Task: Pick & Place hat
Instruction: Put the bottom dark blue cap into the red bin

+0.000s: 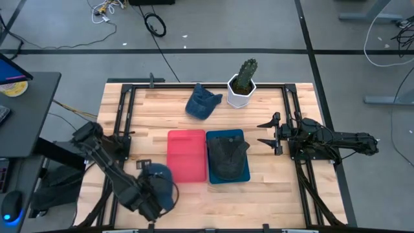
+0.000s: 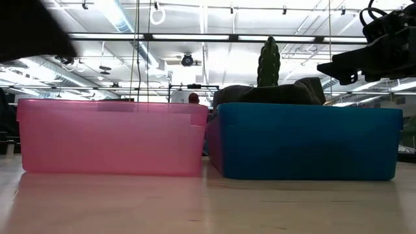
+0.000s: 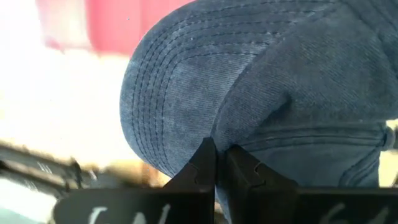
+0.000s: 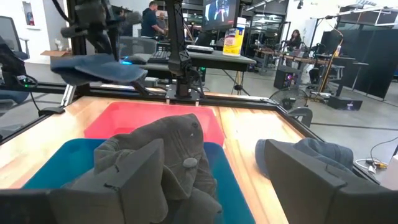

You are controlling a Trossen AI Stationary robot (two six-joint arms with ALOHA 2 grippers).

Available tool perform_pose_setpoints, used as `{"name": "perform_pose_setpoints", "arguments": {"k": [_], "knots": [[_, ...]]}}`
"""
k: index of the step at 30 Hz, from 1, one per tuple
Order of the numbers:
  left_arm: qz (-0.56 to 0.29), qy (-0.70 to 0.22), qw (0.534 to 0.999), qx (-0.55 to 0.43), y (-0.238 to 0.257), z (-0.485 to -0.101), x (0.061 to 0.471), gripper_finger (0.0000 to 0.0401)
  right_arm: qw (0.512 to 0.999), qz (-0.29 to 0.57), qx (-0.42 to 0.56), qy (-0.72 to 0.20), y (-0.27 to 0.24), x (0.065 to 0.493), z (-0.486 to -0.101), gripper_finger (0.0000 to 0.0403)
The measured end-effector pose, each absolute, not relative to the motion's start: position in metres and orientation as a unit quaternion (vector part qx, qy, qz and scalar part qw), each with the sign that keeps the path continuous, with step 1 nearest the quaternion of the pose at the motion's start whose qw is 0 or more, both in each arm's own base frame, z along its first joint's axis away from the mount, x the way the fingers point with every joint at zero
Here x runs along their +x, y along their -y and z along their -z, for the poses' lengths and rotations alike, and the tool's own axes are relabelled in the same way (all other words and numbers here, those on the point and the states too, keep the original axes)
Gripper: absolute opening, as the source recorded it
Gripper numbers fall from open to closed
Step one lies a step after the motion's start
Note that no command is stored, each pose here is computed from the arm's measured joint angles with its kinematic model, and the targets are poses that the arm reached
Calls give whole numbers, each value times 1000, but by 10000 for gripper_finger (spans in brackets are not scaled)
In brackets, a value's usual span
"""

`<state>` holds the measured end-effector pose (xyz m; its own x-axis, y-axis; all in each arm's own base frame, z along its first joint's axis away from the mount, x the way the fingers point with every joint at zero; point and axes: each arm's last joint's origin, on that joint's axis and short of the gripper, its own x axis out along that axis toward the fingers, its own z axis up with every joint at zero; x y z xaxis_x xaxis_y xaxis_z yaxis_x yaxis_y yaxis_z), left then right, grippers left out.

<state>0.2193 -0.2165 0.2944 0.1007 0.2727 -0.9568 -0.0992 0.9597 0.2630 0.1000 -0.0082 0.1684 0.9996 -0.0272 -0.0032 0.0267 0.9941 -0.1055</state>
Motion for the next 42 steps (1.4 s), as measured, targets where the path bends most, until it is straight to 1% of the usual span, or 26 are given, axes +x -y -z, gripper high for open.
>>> {"name": "perform_pose_setpoints", "arguments": {"k": [3, 9, 11, 15, 18, 24, 30, 34, 42], "knots": [[-127, -632, 760, 84, 205, -306, 234, 13, 999, 14, -53, -2, 8, 100, -168, 281], [-139, -614, 766, 127, 173, -311, 262, 11, 999, 14, -53, -2, 8, 100, -168, 281], [-138, -606, 773, 128, 162, -311, 274, 14, 999, 14, -53, -2, 8, 100, -168, 281], [-112, -574, 801, 128, 145, -312, 299, 12, 999, 14, -53, -2, 8, 100, -168, 281], [-110, -563, 809, 128, 130, -313, 311, 10, 999, 14, -53, -2, 8, 100, -168, 281], [-147, -584, 790, 116, 97, -304, 320, 16, 999, 13, -53, -2, 8, 100, -169, 281], [-147, -610, 773, 99, 78, -289, 324, 14, 999, 14, -53, -2, 8, 100, -169, 281], [-157, -618, 765, 87, 72, -284, 323, 35, 999, 13, -53, -2, 8, 100, -169, 281], [-159, -620, 763, 88, 67, -284, 324, 107, 999, 14, -53, -2, 8, 100, -168, 281]]}}
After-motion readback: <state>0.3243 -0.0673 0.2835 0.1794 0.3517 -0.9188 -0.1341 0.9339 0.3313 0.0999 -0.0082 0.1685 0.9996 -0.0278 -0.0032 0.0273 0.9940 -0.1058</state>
